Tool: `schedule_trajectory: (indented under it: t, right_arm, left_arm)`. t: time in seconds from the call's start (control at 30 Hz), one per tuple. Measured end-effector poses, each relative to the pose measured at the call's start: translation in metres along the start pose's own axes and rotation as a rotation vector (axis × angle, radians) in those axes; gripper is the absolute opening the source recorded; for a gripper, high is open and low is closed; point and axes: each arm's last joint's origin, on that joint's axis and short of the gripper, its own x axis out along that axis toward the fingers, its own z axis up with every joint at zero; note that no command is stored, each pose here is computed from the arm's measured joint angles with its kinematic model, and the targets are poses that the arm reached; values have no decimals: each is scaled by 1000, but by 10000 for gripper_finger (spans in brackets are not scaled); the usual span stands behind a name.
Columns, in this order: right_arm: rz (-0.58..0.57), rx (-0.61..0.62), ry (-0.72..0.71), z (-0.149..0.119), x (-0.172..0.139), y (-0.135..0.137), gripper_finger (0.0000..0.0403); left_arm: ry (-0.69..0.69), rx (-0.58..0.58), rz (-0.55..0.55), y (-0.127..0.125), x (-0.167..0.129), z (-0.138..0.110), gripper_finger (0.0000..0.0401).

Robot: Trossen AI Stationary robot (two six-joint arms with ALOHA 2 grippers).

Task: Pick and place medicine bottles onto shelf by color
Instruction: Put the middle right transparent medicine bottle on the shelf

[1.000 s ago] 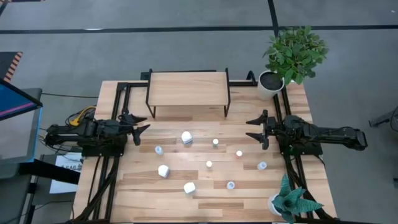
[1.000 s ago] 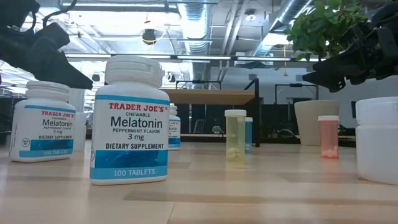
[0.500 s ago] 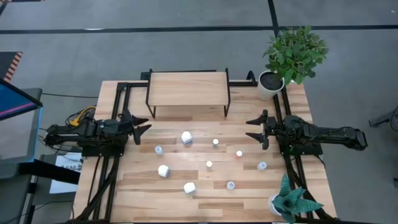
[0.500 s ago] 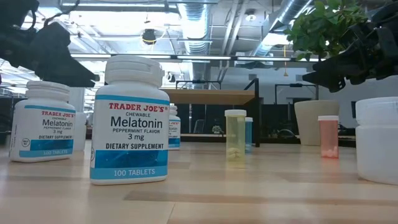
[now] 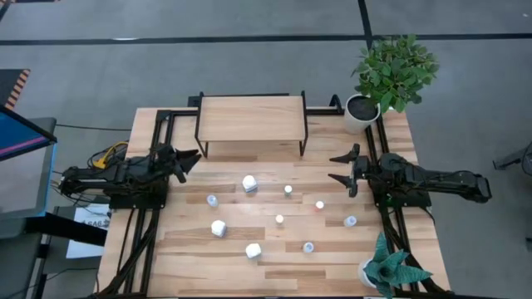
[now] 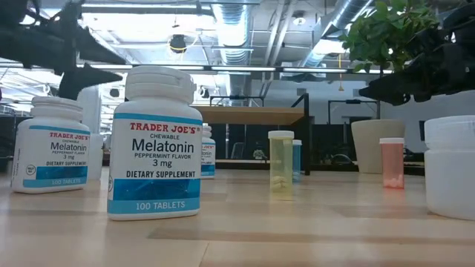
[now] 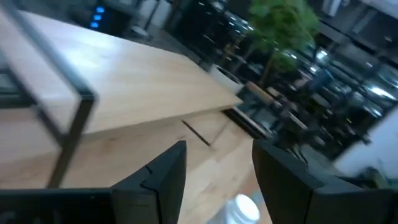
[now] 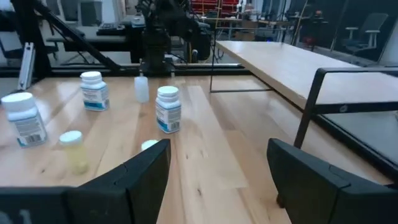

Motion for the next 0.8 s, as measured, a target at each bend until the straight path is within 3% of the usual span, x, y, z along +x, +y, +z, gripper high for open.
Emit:
schedule_trajectory:
  t: [0.23, 0.4, 0.57, 0.8]
  right_arm:
    - [-25, 422, -102, 9, -1, -1, 291]
    - [-42, 625, -125, 10, -1, -2, 291]
    - [-10, 840, -139, 12, -1, -1, 291]
    - [170, 1170, -236, 26, -4, 5, 291]
  left_arm:
    - [70, 138, -240, -10, 0, 1, 171]
    - [-24, 242, -359, -22, 4, 10, 171]
    - [-90, 155, -359, -30, 12, 16, 171]
    - [-109, 36, -380, -40, 26, 16, 171]
